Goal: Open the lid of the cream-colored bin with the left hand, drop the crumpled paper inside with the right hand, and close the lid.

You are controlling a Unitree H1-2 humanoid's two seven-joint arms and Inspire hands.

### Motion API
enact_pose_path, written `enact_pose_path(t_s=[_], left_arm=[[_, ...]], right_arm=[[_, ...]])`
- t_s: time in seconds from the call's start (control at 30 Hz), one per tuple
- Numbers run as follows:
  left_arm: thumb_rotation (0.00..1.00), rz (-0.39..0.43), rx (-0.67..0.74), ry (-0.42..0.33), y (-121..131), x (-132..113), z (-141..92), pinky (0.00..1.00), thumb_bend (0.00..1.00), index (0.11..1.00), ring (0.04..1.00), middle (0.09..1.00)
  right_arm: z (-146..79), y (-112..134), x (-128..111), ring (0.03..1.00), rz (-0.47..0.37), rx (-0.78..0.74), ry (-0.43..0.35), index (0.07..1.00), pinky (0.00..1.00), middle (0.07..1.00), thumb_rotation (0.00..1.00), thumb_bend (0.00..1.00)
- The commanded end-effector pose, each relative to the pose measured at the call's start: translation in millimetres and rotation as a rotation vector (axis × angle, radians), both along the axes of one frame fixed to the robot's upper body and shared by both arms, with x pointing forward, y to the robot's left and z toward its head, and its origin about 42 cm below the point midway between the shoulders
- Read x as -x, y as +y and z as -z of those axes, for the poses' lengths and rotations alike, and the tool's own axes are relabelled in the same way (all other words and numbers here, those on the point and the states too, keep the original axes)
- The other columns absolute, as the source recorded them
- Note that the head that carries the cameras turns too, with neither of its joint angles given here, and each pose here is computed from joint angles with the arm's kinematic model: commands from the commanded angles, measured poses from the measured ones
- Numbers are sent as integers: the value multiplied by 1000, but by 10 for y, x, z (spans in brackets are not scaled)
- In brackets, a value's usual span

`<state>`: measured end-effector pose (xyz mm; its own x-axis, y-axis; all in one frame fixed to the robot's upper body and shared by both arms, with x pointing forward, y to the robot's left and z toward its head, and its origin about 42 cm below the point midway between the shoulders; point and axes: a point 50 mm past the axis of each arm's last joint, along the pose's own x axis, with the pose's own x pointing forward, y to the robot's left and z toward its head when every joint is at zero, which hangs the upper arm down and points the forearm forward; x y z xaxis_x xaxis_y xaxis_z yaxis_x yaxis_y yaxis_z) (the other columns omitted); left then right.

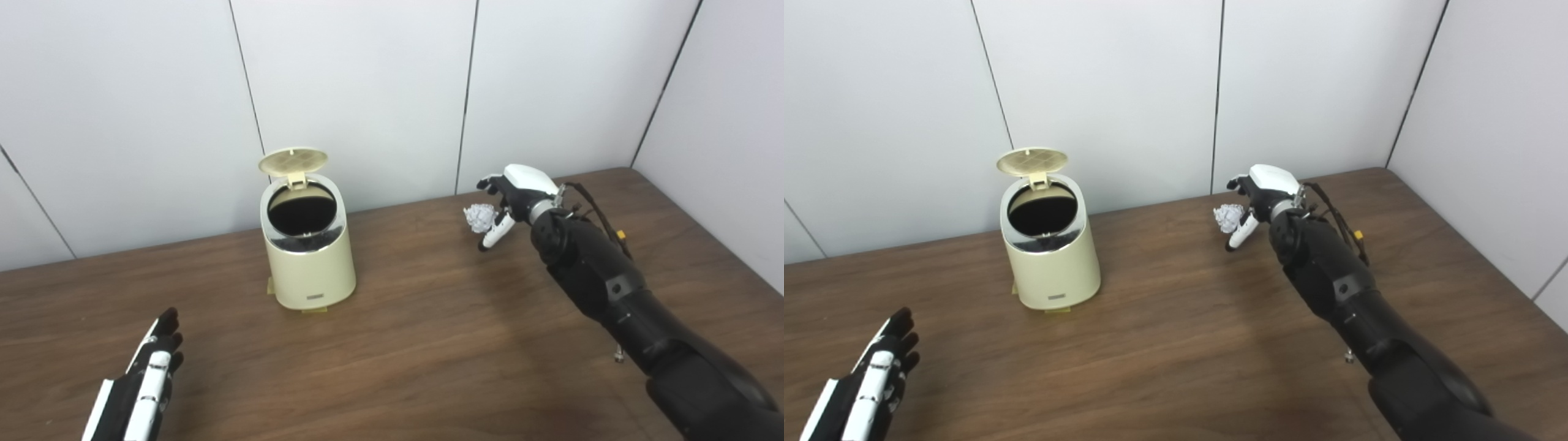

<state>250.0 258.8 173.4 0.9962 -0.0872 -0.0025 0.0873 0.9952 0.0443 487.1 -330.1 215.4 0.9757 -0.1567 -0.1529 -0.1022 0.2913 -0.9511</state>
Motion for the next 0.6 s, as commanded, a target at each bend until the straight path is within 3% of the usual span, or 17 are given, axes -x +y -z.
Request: enact_pose_path(t_s=[0.0, 0.03, 0.1, 0.17, 0.27, 0.33, 0.47, 0.57], left_arm=[[768, 19, 0, -106, -57, -22, -186, 1000, 504, 1000, 1000, 1000], [779, 25, -3, -105, -67, -21, -191, 1000, 498, 1000, 1000, 1000], [811, 43, 5, -106, -90, -4, -205, 1000, 456, 1000, 1000, 1000], [798, 56, 22, -116, -116, 15, -225, 1000, 473, 1000, 1000, 1000], [760, 66, 36, -124, -140, 39, -270, 1000, 532, 1000, 1000, 1000], [758, 70, 35, -128, -140, 40, -289, 1000, 527, 1000, 1000, 1000], [754, 68, 27, -125, -135, 29, -282, 1000, 525, 1000, 1000, 1000], [752, 67, 26, -124, -144, 34, -277, 1000, 537, 1000, 1000, 1000]], right_arm=[[-368, -38, -132, 584, -26, 19, -115, 801, 413, 706, 118, 957], [-367, -44, -133, 563, -30, 27, -113, 798, 401, 671, 117, 953], [-365, -54, -127, 611, -53, 67, -109, 793, 482, 683, 123, 942], [-359, -61, -126, 603, -66, 107, -93, 791, 489, 676, 136, 932], [-342, -60, -128, 385, -67, 121, -85, 778, 296, 480, 133, 926], [-332, -32, -117, 330, -80, 117, -91, 772, 244, 432, 127, 924], [-308, 13, -117, 553, -100, 123, -88, 759, 411, 628, 114, 907], [-294, 25, -126, 582, -103, 138, -71, 755, 445, 636, 118, 899]])
